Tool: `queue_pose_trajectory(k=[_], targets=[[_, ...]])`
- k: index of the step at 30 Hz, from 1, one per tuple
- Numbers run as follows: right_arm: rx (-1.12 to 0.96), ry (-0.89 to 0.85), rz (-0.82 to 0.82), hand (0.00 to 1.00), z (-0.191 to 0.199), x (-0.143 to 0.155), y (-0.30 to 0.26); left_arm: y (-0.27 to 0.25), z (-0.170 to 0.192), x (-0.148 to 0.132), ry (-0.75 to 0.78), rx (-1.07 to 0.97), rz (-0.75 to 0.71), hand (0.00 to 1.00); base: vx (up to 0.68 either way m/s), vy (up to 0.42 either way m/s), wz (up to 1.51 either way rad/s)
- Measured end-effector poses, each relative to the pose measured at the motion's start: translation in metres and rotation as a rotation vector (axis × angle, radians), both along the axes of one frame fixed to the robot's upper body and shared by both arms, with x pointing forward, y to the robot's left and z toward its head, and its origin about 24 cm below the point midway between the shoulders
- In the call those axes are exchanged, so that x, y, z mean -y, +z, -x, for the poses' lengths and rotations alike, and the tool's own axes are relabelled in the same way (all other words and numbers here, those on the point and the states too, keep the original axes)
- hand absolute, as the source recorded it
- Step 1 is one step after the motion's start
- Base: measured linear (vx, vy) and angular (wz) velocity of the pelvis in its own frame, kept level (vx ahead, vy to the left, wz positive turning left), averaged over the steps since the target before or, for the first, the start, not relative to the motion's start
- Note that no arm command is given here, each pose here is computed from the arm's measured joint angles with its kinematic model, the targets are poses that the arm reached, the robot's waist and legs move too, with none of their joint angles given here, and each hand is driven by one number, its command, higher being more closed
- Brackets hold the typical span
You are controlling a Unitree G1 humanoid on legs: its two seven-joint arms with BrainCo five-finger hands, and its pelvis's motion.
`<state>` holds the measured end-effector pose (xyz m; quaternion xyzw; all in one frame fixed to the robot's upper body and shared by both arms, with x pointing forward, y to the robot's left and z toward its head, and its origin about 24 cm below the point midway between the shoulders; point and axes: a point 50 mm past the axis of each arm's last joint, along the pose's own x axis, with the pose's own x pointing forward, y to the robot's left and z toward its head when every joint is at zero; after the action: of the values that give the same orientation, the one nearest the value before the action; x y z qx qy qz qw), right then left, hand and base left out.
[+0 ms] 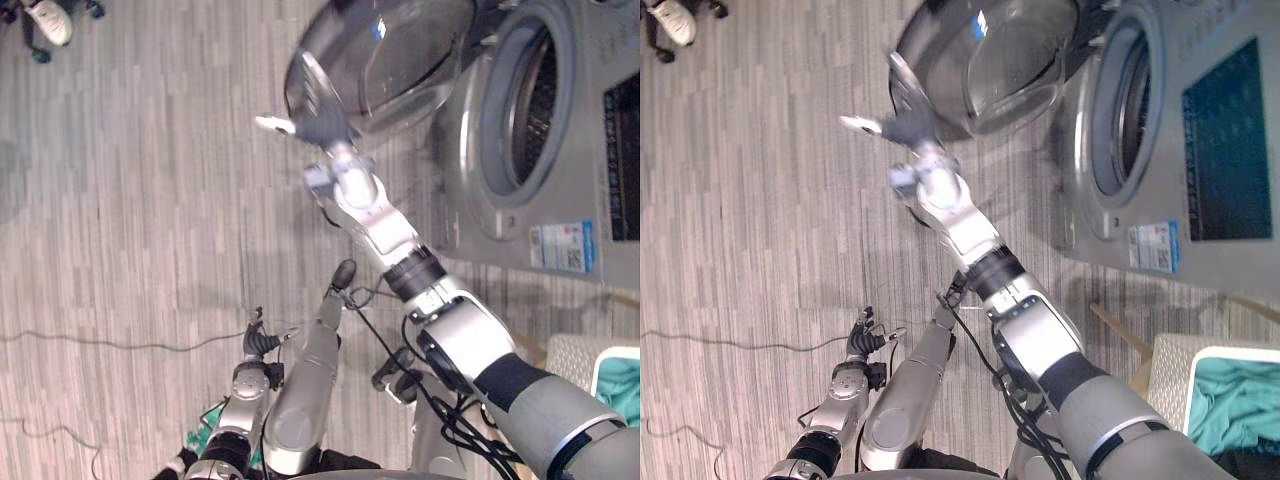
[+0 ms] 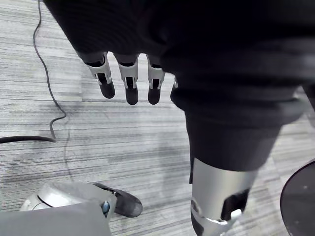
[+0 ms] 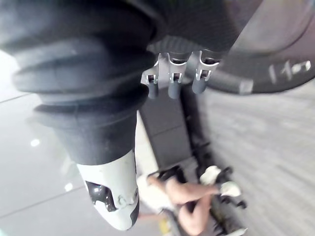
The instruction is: Pick up the laundry basket with both hands and put the clothes into the washing machine.
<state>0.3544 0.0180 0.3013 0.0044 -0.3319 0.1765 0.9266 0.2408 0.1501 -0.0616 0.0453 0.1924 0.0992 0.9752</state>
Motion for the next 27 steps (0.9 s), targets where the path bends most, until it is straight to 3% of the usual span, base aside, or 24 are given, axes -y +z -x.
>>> queue_pose_trajectory(k=[6, 11, 16, 21, 27], targets=[[-0.008, -0.125, -0.005, 0.00, -0.013, 0.045, -0.012, 0.004, -0.006, 0.009, -0.012, 0.015, 0.035, 0.00, -0.02, -0.017, -0.30], [-0.180, -0.133, 0.068, 0.00, -0.001, 0.078, -0.106, 0.039, -0.047, 0.011, -0.052, 0.138, 0.014, 0.00, -0.11, 0.023, -0.97], [-0.401, -0.097, 0.185, 0.00, 0.038, 0.099, -0.202, 0.119, -0.111, 0.003, -0.058, 0.375, -0.107, 0.00, -0.11, 0.005, -0.59], [-0.554, -0.058, 0.100, 0.00, 0.084, 0.108, -0.252, 0.211, -0.146, -0.078, 0.116, 0.538, -0.384, 0.00, -0.02, 0.024, -0.32], [-0.529, -0.123, 0.002, 0.00, 0.113, 0.124, -0.252, 0.274, -0.144, -0.127, 0.277, 0.623, -0.544, 0.00, 0.01, 0.061, -0.34]])
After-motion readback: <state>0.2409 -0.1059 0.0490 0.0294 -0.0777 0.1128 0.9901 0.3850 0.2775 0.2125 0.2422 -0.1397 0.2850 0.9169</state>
